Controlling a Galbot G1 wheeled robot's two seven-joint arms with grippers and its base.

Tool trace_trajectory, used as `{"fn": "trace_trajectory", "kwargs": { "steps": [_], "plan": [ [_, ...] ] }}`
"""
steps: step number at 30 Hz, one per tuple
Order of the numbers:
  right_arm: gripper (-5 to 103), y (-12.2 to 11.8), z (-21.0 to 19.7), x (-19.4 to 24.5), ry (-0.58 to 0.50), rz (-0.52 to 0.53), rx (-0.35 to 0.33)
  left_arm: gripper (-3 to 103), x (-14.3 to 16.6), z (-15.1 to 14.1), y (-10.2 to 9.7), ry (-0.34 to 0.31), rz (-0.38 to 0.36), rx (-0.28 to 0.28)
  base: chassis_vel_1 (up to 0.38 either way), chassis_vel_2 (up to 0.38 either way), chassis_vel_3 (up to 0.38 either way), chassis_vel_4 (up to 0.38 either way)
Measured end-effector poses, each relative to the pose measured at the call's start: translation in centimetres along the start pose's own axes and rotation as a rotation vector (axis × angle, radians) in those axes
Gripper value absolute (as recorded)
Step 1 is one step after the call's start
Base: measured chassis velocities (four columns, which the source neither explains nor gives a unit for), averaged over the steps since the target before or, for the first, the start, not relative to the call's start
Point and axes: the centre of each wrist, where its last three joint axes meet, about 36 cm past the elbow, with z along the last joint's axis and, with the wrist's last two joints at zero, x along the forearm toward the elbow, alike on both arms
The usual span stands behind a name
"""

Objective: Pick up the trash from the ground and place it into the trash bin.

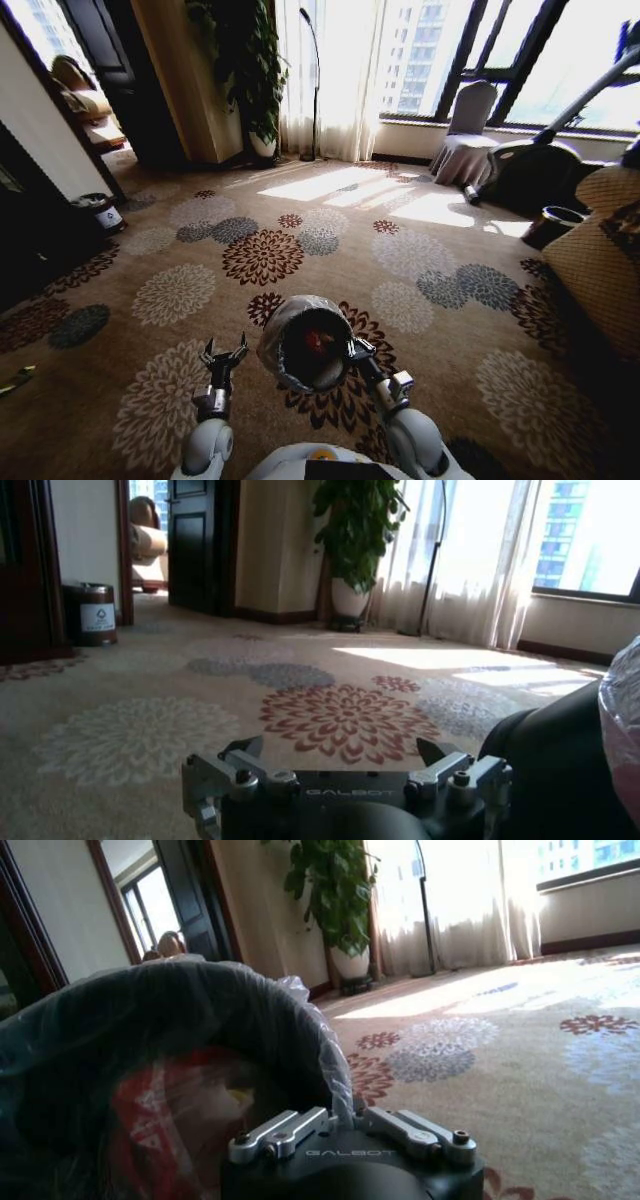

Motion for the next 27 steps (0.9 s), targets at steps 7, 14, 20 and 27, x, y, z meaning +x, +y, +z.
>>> {"fn": "trace_trajectory", "kwargs": {
  "steps": [7, 14, 20, 27],
  "plan": [
    [1, 0.3, 0.5, -0.8, 0.0, -0.002, -0.01, 100, -0.4, 0.3, 0.6, 0.01, -0.008, 0.0, 0.256, -0.194, -0.255, 0.202],
    [1, 0.1, 0.8, -0.8, 0.001, -0.002, -0.013, 100, -0.7, 1.0, 0.4, 0.021, -0.001, 0.004, 0.337, -0.14, -0.337, 0.143],
    [1, -0.3, 0.8, -0.6, -0.006, -0.006, -0.002, 100, -0.8, 1.4, -0.4, 0.028, 0.014, 0.016, 0.09, -0.02, -0.082, 0.036],
    [1, -0.3, 1.0, -0.4, -0.001, -0.009, -0.002, 100, -0.9, 1.5, -0.3, 0.027, 0.009, 0.022, -0.009, 0.048, 0.007, -0.052]
  ]
}}
